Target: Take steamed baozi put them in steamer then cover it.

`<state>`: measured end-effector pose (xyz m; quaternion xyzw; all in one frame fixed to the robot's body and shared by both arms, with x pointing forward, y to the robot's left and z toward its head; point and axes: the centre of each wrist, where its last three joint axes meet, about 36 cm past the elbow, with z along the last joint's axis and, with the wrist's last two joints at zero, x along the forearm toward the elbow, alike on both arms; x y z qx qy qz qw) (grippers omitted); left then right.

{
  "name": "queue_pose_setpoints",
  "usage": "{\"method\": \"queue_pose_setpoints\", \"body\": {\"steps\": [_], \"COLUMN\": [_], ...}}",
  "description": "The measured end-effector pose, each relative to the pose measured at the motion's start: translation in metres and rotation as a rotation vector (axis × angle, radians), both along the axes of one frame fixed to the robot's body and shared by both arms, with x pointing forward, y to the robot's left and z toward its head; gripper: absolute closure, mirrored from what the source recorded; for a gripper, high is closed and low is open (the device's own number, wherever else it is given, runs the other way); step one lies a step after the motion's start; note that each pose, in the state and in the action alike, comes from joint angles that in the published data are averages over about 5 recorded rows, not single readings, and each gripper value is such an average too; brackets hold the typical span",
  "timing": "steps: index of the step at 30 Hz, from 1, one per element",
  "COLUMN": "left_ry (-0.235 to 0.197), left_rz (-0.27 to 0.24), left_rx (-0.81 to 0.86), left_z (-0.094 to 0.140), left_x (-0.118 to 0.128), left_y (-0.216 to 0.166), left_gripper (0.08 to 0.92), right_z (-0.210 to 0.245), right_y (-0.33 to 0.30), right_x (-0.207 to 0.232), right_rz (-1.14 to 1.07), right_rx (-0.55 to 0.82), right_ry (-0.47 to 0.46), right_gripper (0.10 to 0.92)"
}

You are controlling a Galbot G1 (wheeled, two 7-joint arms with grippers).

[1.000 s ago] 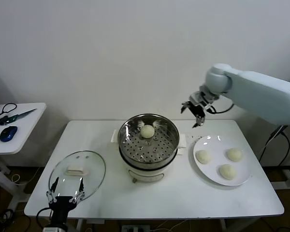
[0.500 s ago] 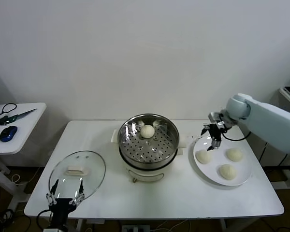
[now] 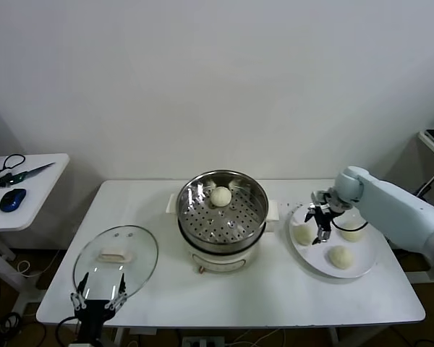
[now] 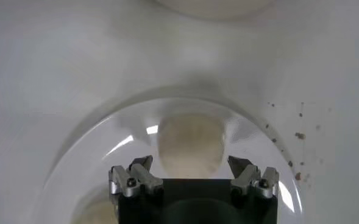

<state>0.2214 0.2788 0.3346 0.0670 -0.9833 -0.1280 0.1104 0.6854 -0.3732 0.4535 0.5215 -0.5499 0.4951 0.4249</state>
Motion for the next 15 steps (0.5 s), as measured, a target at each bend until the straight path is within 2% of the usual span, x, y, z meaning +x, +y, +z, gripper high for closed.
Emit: {"method": "queue_pose_setpoints", "body": {"steps": [4, 15], "left_ry": [0.003, 0.008], "left_rz": [-0.001, -0.001], "left_rx": [0.003, 0.008], "left_z": [-0.0014, -0.0035], "left_x": [0.0, -0.0017], "left_y": [-0.0002, -0.0012], "left_gripper": [0.177, 0.177], "right_z": [-0.0043, -0.0078], "right_y": [0.0016, 0.0008], "right_x": [0.0033, 0.0067], "right_rz": [-0.005, -0.01], "right_rx": [0.006, 0.009], "right_ry": [0.005, 0.026], "right_gripper": [0.203, 0.321]}}
